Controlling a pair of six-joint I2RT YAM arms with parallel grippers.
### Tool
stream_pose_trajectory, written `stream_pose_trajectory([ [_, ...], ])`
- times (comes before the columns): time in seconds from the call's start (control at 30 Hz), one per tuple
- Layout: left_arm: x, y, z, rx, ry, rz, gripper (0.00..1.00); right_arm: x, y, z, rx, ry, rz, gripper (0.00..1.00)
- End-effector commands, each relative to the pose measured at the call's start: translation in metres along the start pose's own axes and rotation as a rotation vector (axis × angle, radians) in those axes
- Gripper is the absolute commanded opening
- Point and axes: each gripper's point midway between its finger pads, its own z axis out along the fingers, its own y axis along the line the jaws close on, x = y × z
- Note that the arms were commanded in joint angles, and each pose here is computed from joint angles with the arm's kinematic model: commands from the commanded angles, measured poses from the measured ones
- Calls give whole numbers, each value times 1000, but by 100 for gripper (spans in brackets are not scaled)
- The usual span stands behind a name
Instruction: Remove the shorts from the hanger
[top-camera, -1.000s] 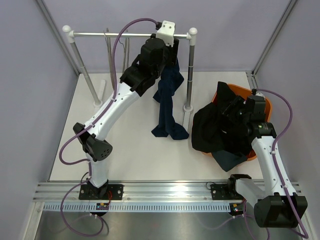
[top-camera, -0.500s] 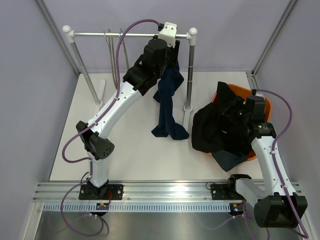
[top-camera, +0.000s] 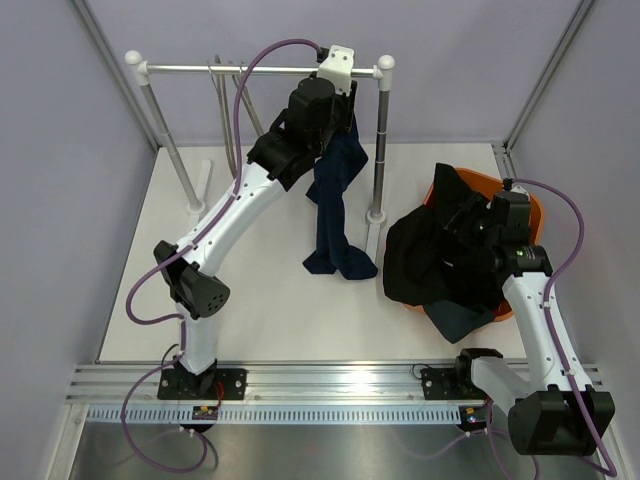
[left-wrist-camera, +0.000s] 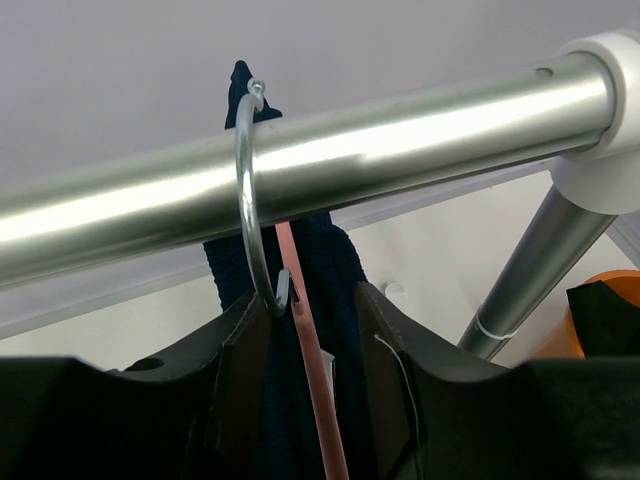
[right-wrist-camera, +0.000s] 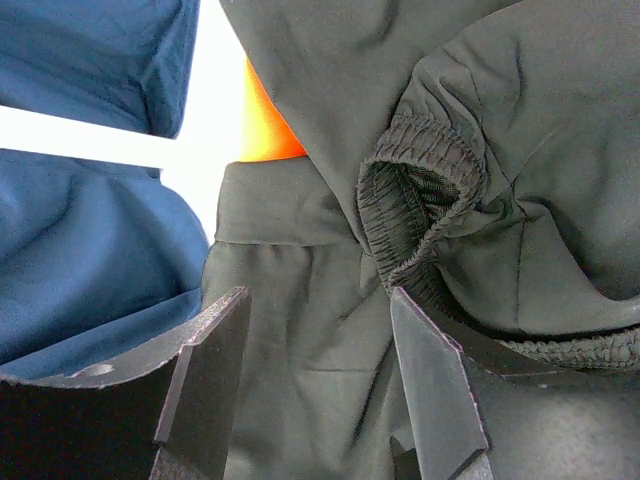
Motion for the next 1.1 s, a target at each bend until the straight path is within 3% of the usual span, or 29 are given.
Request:
stream_pose_trajectory([
  [0.0, -22, 3, 0, -1, -60, -25, 41, -2, 9, -1, -42, -11, -22, 66],
  [0.4, -10, 5, 3, -2, -27, -9, 27, -2, 9, 1, -44, -8, -22, 67],
  [0.6, -11, 5, 2, 6, -22, -4, 0, -3, 9, 1, -46, -11, -21, 67],
  [1.07, -82, 18, -55, 66, -153, -3, 0, -6, 10, 1, -42, -16, -21, 67],
])
